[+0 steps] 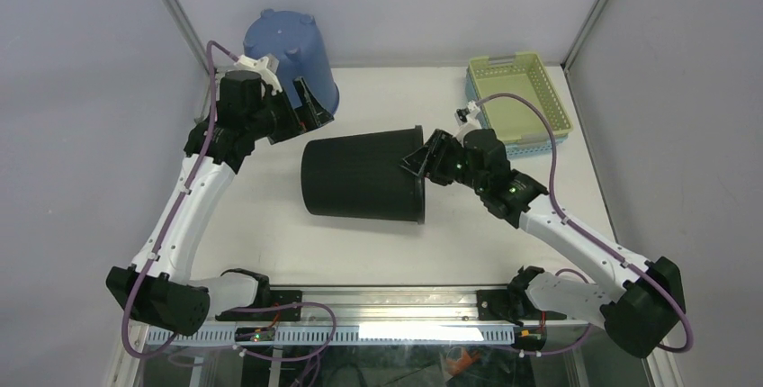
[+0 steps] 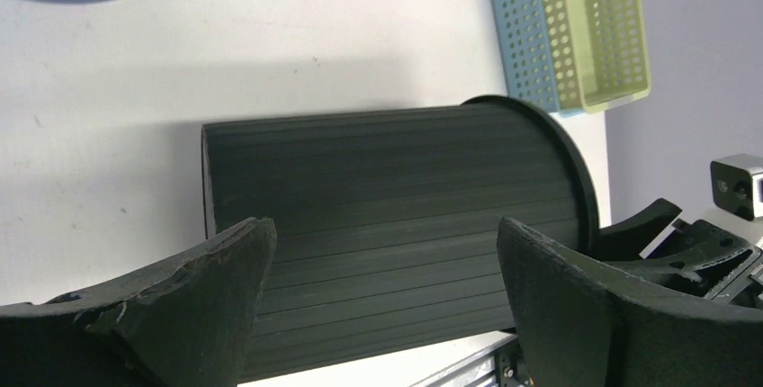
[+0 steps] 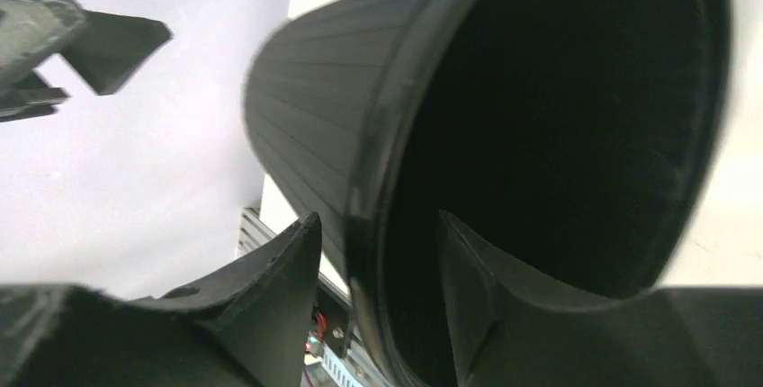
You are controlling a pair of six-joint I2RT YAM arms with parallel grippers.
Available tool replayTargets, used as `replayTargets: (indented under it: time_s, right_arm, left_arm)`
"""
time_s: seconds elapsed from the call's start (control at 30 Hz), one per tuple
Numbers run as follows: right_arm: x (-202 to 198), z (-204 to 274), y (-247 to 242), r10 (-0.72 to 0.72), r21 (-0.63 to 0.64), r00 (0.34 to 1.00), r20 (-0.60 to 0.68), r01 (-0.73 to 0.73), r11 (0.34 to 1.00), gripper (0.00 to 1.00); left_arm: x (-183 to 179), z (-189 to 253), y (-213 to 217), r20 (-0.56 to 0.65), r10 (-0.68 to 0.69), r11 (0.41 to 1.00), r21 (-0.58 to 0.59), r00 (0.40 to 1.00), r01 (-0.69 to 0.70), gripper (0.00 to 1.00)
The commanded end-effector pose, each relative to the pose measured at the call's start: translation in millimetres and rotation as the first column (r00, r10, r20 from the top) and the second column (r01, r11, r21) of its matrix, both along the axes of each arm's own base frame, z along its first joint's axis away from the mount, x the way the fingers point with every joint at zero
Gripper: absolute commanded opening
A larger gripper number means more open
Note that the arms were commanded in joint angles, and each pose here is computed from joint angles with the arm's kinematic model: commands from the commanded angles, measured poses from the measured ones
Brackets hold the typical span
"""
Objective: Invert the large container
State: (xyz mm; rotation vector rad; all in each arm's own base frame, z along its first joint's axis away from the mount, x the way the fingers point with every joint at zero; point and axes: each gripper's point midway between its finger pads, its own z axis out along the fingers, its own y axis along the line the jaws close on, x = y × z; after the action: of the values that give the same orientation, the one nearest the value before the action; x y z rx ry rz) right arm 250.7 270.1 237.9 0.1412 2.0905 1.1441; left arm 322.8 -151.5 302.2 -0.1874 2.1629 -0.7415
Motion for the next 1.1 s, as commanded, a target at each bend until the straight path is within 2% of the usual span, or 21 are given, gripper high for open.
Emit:
replayTargets:
  time_s: [0.0, 0.13, 0.3, 0.53, 0.7, 0.87, 1.07]
  right_arm:
    - [-5, -13, -13, -0.021, -0.120, 0.999, -0.042, 0.016, 0.993, 0.58]
    - [-3, -13, -26, -0.050, -0.225, 0.998, -0.040, 0.040, 0.974, 0.64]
    - [-3, -7, -33, -0.057, -0.357, 0.998, -0.025, 0.045, 0.933, 0.65]
    - [0, 8, -33, -0.076, -0.493, 0.997, -0.001, 0.066, 0.867, 0.63]
    - [0, 18, -37, -0.107, -0.521, 0.994, 0.017, 0.100, 0.848, 0.57]
    - [-2, 16, -42, -0.119, -0.533, 0.993, 0.013, 0.107, 0.839, 0.41]
    - [-4, 17, -43, -0.123, -0.524, 0.992, 0.013, 0.112, 0.844, 0.34]
  left_arm:
    - [2, -17, 6, -0.015, -0.002, 0.999, 0.037, 1.000, 0.003, 0.99]
    - [-3, -29, 12, -0.041, 0.008, 0.998, 0.069, 0.999, -0.005, 0.99]
    - [-6, -36, 21, -0.060, 0.028, 0.995, 0.102, 0.998, -0.021, 0.99]
    - [-12, -61, 30, -0.162, 0.028, 0.999, 0.047, 0.986, -0.021, 0.99]
    - [-22, -72, 29, -0.218, -0.020, 1.000, -0.006, 0.976, 0.019, 0.99]
    - [-32, -77, 22, -0.253, -0.074, 0.997, -0.056, 0.965, 0.061, 0.99]
    - [-40, -84, 8, -0.297, -0.160, 0.983, -0.139, 0.942, 0.123, 0.99]
